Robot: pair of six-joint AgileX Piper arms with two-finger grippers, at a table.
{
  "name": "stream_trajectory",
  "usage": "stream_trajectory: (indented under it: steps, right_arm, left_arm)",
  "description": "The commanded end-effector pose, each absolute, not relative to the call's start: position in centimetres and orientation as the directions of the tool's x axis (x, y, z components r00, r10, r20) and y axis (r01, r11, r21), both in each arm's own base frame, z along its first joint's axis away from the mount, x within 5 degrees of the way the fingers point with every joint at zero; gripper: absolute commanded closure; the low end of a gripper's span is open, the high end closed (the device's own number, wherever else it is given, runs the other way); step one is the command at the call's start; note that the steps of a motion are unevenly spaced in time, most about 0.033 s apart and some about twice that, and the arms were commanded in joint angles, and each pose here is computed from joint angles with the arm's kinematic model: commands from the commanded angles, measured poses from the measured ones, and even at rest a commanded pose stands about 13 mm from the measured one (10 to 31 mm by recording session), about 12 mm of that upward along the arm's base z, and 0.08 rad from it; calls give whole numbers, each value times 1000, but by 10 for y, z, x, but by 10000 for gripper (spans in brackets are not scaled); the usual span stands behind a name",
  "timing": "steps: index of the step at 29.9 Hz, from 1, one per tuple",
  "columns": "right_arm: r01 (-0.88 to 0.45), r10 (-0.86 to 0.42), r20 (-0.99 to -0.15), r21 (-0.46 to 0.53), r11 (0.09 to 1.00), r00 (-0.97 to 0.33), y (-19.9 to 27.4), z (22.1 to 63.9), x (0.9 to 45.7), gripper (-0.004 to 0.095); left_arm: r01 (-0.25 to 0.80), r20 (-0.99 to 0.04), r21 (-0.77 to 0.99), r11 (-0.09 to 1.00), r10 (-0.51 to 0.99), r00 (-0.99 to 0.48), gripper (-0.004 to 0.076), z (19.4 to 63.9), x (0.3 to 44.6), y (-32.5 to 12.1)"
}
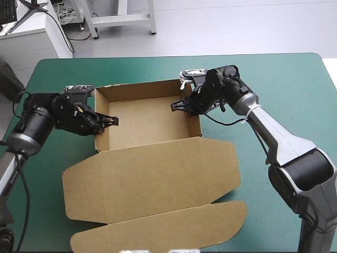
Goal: Fold the box
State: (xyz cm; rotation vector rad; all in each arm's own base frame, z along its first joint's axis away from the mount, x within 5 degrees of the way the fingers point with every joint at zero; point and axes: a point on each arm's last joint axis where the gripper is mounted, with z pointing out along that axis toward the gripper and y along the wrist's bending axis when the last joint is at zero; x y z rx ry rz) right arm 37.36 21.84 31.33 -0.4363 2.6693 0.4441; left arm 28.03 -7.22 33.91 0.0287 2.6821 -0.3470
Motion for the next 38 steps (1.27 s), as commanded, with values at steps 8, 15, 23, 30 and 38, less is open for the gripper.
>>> stream_trajectory:
  steps: [8, 15, 23, 30, 38]
  right_arm:
    - [-371, -281, -484, 99, 923, -829, 197, 359, 353, 913]
    - [-289, -252, -425, 23, 957, -869, 185, 355, 349, 913]
    - [-200, -166, -319, 77, 977, -933, 172, 314, 356, 928]
    - [-198, -163, -302, 90, 976, -939, 165, 310, 361, 926]
    - [-206, -190, -282, 29, 978, -941, 160, 308, 361, 749]
  left_arm:
    - [162, -474, -231, 959, 34, -880, 734, 357, 296, -103]
    - [202, -442, -200, 959, 96, -892, 734, 352, 326, -132]
    - [172, -360, -177, 969, 99, -928, 734, 312, 349, -150]
    - [205, -349, -157, 966, 140, -927, 734, 295, 359, -154]
    - [240, -371, -133, 962, 176, -912, 710, 295, 361, -153]
